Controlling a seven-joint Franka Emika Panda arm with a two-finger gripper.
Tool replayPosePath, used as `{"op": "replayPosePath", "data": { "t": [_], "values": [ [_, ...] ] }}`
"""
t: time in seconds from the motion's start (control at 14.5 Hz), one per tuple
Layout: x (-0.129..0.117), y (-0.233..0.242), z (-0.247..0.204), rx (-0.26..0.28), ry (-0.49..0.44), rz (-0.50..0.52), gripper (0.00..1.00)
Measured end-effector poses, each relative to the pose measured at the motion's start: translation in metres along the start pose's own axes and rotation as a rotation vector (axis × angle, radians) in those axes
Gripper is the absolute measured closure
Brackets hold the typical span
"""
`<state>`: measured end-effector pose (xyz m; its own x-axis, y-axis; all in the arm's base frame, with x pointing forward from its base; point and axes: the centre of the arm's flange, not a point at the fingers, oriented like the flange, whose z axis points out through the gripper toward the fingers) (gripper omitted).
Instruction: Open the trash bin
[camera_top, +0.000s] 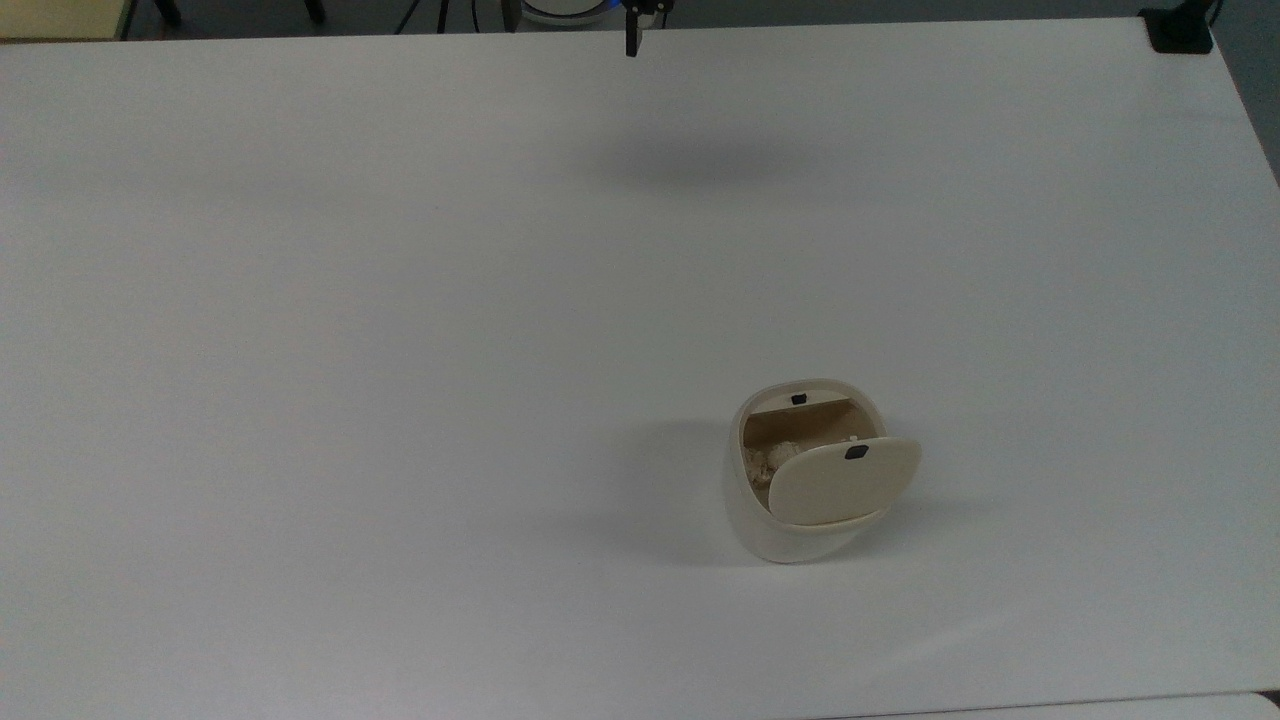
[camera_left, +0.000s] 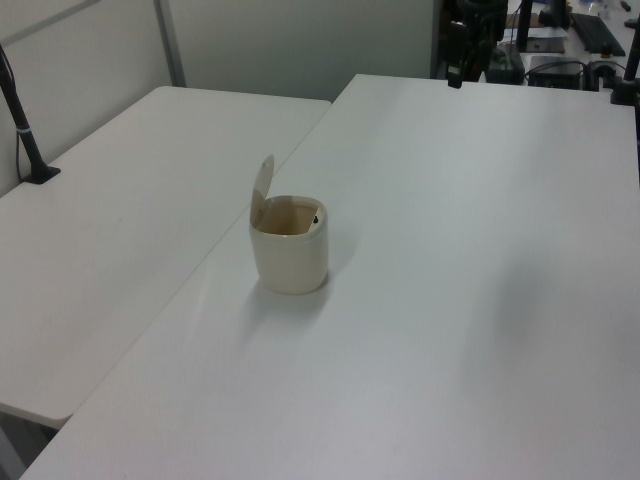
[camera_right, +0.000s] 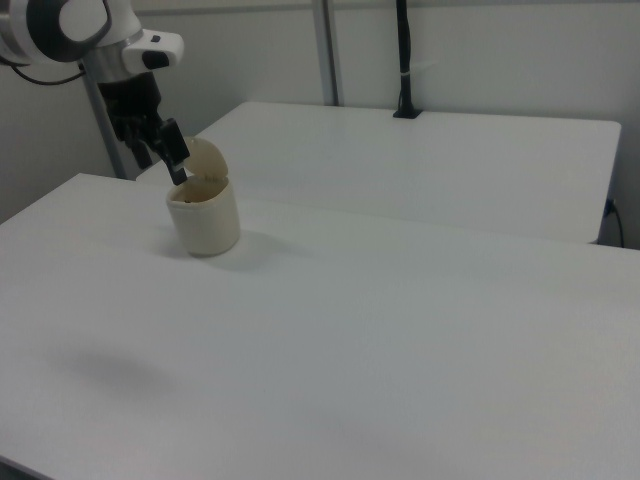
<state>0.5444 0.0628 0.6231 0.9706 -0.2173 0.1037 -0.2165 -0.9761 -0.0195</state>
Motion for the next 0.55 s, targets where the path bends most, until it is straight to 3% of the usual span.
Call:
{"op": "replayPosePath", "data": {
  "t": [0.35,0.55],
  "values": [
    [0.0039,0.0093,0.0063,-0.004,-0.011,-0.142,0.00],
    [0.0047,0.0095,0.0085,-0.005,-0.015,-0.172,0.00]
  ]
}}
